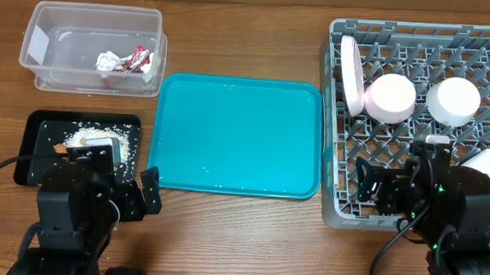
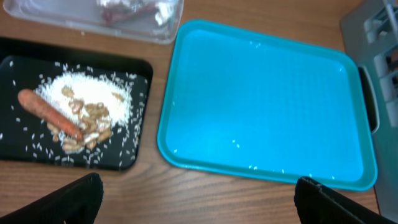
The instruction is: Sort waste into correct bins and load items into the dishwasher
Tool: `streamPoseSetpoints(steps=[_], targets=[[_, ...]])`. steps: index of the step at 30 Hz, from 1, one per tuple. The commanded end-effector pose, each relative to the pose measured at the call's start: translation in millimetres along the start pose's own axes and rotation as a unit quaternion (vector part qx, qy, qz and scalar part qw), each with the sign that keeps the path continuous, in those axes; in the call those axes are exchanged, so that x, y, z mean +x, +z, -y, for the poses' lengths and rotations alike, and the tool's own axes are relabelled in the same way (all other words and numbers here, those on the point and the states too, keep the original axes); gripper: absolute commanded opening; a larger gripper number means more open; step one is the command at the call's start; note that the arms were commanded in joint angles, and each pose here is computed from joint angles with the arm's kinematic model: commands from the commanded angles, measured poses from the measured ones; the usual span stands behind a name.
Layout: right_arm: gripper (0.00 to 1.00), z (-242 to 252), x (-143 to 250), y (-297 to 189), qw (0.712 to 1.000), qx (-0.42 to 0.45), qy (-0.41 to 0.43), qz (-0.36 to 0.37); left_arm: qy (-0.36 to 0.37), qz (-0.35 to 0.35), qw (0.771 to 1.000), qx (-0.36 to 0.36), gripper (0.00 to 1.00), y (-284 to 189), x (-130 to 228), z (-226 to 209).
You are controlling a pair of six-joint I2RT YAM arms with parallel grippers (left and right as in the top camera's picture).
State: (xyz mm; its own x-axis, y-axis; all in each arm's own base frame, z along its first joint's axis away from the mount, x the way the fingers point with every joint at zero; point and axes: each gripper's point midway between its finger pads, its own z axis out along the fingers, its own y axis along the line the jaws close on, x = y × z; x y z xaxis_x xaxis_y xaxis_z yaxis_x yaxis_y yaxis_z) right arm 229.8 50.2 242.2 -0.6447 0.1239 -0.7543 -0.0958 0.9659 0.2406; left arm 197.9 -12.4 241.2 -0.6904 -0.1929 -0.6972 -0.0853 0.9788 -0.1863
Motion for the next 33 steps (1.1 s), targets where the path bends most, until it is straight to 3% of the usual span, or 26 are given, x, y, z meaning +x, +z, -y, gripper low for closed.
streamPoseSetpoints(steps=[1, 13, 23, 33], targets=[[1.00, 5, 6, 4, 1.000, 0.011, 0.004, -0.011, 0.006, -0.008, 1.000, 0.002, 1.00, 1, 5, 0], [1.00, 10, 24, 5, 0.998, 0.022, 0.009, -0.050, 0.005, -0.013, 1.000, 0.001, 1.00, 1, 7, 0], [1.00, 16, 15, -17, 0.998, 0.035, -0.004, 0.046, 0.005, -0.013, 1.000, 0.001, 1.00, 1, 7, 0], [1.00, 24, 29, 11, 0.979, 0.007, -0.021, 0.203, 0.005, -0.013, 1.000, 0.001, 1.00, 1, 7, 0]])
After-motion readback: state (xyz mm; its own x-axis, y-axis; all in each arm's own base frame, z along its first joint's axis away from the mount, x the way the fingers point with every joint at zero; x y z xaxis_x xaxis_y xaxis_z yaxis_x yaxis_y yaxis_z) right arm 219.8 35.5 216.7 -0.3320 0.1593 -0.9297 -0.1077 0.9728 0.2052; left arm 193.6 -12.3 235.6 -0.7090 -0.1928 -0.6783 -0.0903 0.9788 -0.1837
